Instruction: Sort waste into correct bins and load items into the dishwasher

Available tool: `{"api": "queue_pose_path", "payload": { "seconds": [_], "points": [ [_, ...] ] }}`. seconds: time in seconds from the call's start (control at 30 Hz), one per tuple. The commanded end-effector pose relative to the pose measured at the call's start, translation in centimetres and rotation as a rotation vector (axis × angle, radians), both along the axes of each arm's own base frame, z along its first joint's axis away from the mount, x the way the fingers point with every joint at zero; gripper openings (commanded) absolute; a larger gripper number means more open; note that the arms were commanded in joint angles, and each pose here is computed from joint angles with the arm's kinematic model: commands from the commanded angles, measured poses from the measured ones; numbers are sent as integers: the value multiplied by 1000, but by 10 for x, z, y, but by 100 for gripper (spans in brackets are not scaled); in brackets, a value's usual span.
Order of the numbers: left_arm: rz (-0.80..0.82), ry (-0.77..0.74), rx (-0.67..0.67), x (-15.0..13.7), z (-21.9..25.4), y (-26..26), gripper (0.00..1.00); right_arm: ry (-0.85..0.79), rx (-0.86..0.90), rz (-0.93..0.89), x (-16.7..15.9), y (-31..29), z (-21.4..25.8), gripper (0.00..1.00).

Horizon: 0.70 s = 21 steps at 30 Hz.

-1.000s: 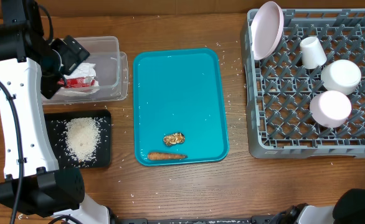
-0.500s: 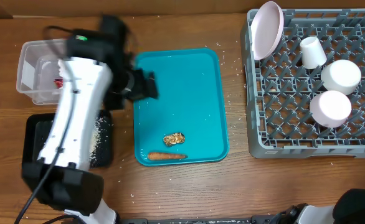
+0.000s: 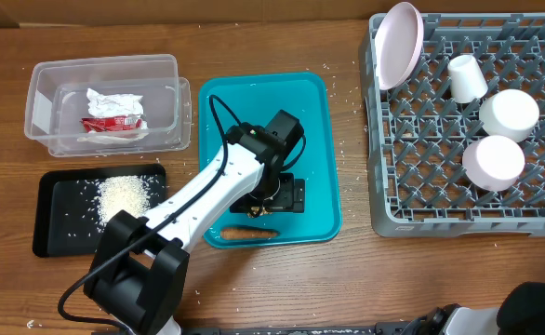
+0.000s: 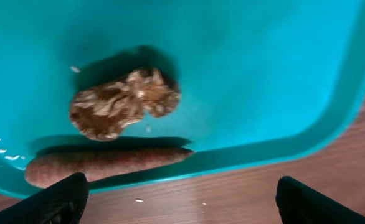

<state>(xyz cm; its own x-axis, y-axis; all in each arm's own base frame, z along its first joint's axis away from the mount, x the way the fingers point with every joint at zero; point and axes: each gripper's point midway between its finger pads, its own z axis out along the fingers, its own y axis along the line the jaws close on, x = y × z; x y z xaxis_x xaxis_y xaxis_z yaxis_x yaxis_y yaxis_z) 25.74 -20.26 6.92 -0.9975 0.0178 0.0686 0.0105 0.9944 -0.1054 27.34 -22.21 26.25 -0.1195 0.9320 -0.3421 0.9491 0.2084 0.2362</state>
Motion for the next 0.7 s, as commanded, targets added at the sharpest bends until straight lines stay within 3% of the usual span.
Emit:
{"api": "queue_pose_path", "payload": {
  "seconds": [0.0,0.13,0.3,0.43,0.67],
  "points": [
    [87,-63,111,15,-3,24,98,-19,-9,-6,1,-1,5,100],
    [146,-67,186,18,-6,45,100,-19,-9,-6,1,-1,5,100],
    [156,-60,164,16,-21,45,99,-19,-9,-5,1,-1,5,100],
    [34,-78,85,20,-30,32,100,-19,-9,-6,1,-1,5,100],
    [-74,-79,78,17,-34,33,100,-19,-9,-6,1,-1,5,100]
  ]
}}
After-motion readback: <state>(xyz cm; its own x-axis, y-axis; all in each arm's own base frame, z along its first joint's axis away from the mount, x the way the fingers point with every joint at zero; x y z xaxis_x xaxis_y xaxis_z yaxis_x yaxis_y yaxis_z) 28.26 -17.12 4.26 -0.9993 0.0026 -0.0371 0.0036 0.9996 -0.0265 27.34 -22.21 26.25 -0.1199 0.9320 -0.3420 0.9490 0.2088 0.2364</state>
